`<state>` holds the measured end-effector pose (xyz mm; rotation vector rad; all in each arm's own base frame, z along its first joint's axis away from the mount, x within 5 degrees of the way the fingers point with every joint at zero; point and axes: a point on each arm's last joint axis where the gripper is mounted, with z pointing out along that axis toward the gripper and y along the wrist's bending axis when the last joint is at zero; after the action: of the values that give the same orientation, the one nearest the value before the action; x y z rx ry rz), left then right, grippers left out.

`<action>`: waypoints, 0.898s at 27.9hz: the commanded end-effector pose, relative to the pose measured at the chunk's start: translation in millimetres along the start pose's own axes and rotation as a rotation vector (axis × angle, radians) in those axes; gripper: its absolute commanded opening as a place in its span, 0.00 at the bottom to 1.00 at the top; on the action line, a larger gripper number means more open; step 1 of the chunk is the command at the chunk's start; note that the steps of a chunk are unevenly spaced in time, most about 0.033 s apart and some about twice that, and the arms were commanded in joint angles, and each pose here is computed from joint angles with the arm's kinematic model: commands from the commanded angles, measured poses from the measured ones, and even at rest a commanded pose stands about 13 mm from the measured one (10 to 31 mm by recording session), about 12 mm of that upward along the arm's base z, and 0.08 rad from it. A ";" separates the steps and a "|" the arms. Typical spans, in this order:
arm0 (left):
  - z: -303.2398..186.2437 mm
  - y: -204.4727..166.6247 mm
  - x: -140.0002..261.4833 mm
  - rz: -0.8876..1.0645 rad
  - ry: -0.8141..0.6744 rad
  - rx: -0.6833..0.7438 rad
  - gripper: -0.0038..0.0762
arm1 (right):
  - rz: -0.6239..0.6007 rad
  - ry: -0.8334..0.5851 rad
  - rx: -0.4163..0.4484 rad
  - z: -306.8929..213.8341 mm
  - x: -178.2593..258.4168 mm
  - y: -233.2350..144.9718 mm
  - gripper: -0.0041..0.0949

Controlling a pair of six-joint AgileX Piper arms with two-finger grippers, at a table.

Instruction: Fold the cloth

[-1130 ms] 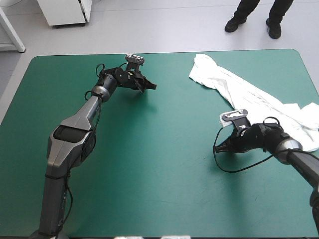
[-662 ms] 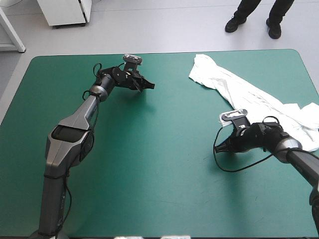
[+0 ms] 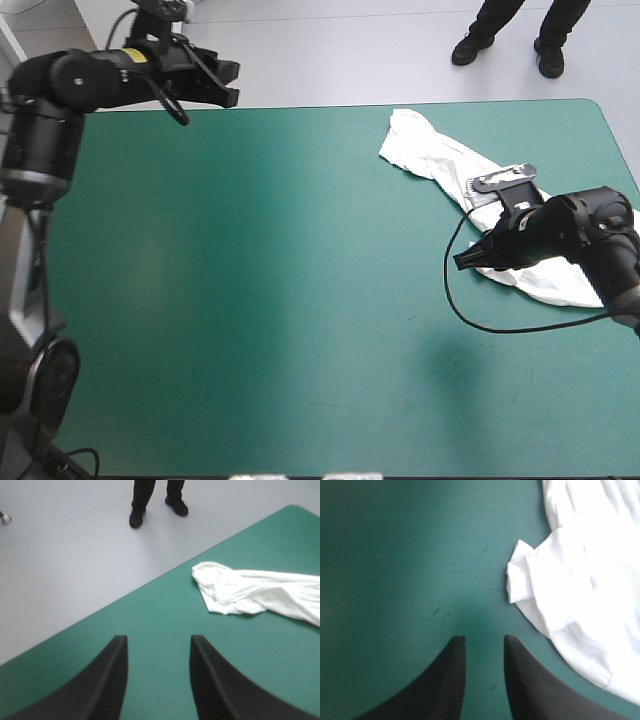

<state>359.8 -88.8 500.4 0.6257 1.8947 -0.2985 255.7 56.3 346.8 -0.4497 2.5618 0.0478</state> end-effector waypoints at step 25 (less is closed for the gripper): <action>-246.0 -98.2 7.6 0.081 -0.394 -0.079 0.60 | 0.284 -0.039 0.187 59.9 -103.5 -109.8 0.60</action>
<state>106.7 -49.6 576.4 0.5889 1.5473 -0.2397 394.4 6.7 338.1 -0.0441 2.6295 -0.0944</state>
